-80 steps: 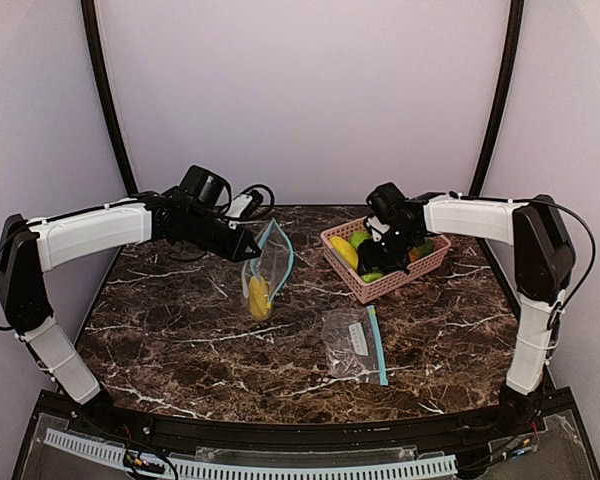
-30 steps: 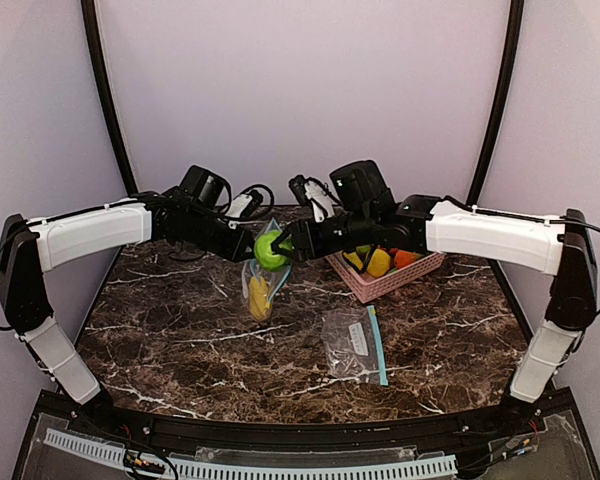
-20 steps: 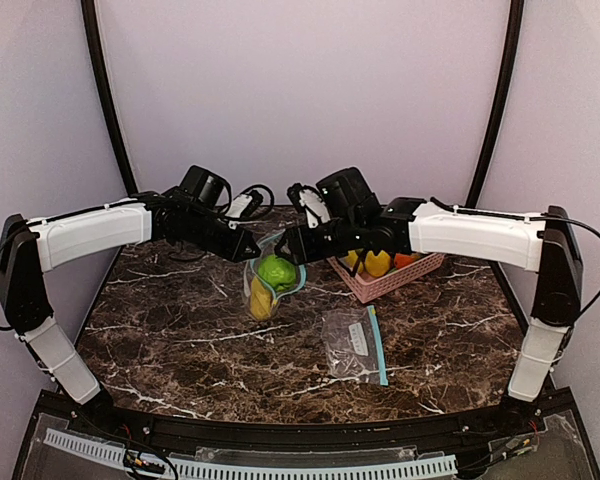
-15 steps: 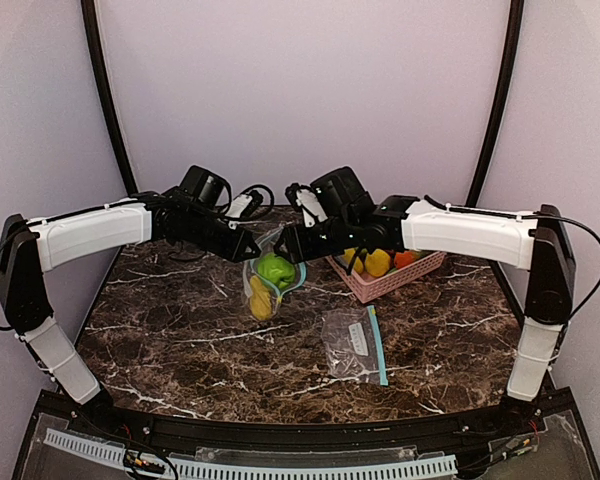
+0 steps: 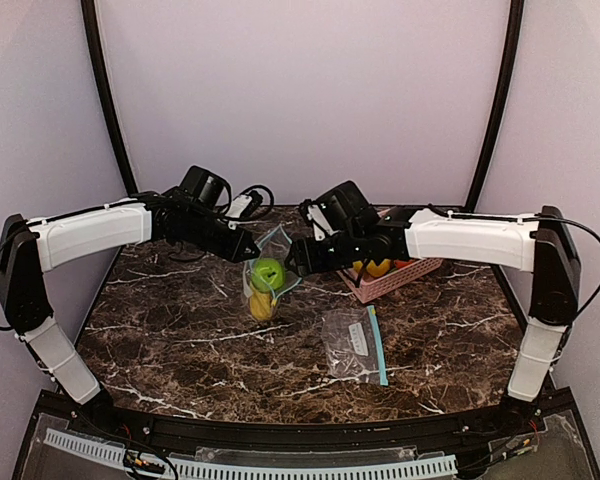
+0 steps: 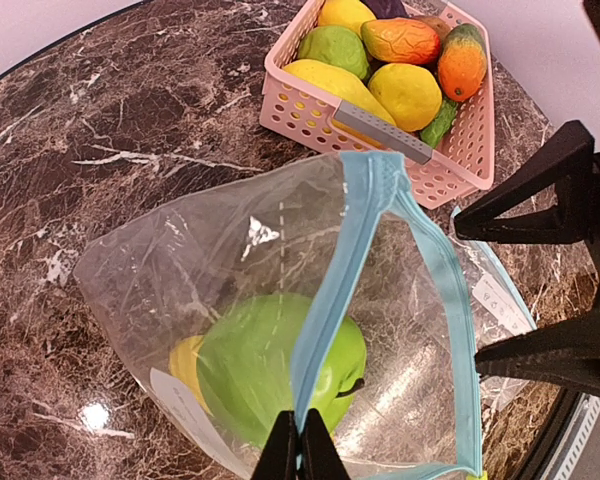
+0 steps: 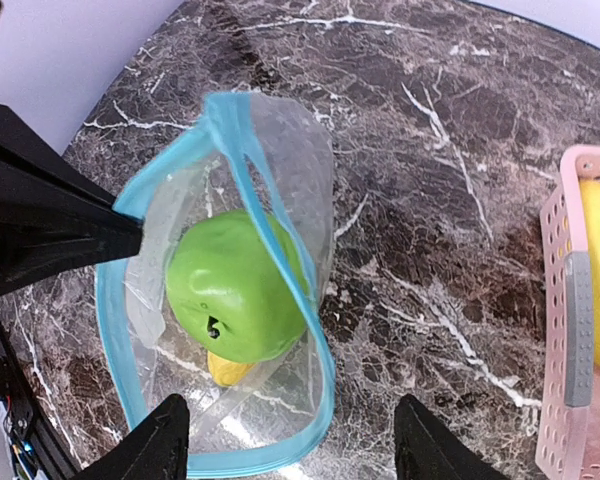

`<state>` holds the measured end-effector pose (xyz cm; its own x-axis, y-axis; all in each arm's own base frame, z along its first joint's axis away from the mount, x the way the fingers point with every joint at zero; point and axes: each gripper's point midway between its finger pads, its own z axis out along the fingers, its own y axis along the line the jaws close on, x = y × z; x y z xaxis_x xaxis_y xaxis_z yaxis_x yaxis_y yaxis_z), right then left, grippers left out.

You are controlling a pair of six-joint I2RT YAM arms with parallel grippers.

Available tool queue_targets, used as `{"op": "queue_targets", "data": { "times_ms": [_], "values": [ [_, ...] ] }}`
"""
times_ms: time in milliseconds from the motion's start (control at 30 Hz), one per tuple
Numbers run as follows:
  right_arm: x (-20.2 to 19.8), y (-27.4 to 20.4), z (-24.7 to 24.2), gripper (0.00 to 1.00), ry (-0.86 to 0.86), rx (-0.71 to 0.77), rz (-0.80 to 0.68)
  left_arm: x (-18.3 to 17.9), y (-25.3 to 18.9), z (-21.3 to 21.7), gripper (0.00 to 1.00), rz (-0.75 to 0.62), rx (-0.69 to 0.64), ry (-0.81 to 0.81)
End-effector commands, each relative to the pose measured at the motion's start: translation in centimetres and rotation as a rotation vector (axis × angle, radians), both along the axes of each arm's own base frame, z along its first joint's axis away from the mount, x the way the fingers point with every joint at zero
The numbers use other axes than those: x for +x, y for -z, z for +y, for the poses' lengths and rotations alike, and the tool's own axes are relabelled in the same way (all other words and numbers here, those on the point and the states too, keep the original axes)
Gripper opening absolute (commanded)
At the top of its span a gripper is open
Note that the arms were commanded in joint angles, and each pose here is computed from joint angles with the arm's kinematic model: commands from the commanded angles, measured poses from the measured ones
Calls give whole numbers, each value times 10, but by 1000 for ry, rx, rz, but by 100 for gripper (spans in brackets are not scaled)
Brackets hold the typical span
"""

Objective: Place the food in the zip-top bag and seal the zipper
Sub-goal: Place the fake fruit in the zipper food storage bag, then adjust the zipper food storage bag at the center of the board.

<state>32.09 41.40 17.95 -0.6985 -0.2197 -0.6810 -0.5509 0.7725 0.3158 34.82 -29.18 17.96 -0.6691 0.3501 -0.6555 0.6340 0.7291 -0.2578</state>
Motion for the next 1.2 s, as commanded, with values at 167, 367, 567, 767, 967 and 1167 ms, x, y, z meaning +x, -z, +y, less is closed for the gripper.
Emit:
{"op": "queue_targets", "data": {
  "times_ms": [167,367,567,767,967,1167],
  "values": [
    [9,28,-1,55,38,50,116,-3,-17,3,1,-26,-12,7],
    [14,19,15,25,-6,106,119,-3,-18,4,1,-30,-11,6],
    [4,-26,22,0,-48,183,82,-3,-40,8,1,-79,-28,-8],
    [-12,-51,19,0,-64,225,82,-15,-58,-3,1,-59,-133,30],
    [-19,-32,12,0,-27,201,137,-20,-47,-15,1,21,-184,58],
    [-21,-43,-6,24,0,163,100,-16,-33,-13,1,37,-146,41]
  ]
}}
